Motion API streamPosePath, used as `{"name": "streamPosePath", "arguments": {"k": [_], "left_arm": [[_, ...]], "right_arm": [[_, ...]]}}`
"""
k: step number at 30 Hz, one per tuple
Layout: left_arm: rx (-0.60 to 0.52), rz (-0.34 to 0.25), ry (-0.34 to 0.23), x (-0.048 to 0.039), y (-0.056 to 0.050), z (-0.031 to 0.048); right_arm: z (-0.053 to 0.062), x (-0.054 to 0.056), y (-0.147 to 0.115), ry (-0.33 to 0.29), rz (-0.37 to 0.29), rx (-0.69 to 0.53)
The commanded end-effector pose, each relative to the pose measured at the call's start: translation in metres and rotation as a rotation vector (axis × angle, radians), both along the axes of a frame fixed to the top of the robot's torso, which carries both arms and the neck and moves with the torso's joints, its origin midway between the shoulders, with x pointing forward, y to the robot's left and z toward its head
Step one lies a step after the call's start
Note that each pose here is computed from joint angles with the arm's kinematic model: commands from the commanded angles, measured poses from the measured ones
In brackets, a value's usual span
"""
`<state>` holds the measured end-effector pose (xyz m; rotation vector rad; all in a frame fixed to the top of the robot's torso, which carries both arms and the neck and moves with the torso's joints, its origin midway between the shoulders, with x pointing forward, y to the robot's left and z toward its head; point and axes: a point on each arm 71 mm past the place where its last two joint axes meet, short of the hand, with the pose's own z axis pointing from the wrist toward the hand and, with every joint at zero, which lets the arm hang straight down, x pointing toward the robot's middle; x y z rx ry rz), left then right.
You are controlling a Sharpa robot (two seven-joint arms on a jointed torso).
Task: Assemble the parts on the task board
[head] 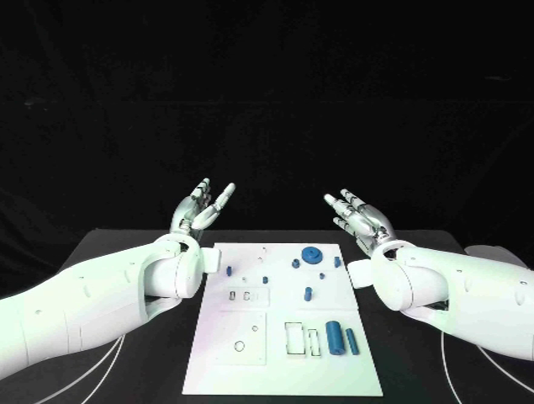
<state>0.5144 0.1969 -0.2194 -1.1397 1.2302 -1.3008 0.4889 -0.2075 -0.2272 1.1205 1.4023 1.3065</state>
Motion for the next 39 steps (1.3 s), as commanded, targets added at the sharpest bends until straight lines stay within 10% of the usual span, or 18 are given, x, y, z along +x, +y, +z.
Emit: {"name": "streamPosePath", "arguments": {"k": [1,9,10,17,39], "left_arm": [[-0.021,-0.089,-0.033,0.0004,-0.007,0.0034],[-0.021,-0.089,-0.033,0.0004,-0.007,0.0034],[-0.021,-0.108,-0.026,0.0006,0.008,0.0039],[0.001,-0.182,-0.053,-0.0016,0.014,0.0128],[-0.030,-0.369,-0.086,-0.0424,0.009,0.0541]], "right_arm": [[0.000,0.000,0.011,0.035,0.209,0.012],[0.000,0.003,0.009,0.052,0.276,-0.004],[0.014,0.016,-0.004,-0.239,0.200,-0.347],[0.025,0.025,-0.007,-0.341,0.251,-0.549],[0.057,0.043,0.008,-0.505,0.475,-1.356]]}}
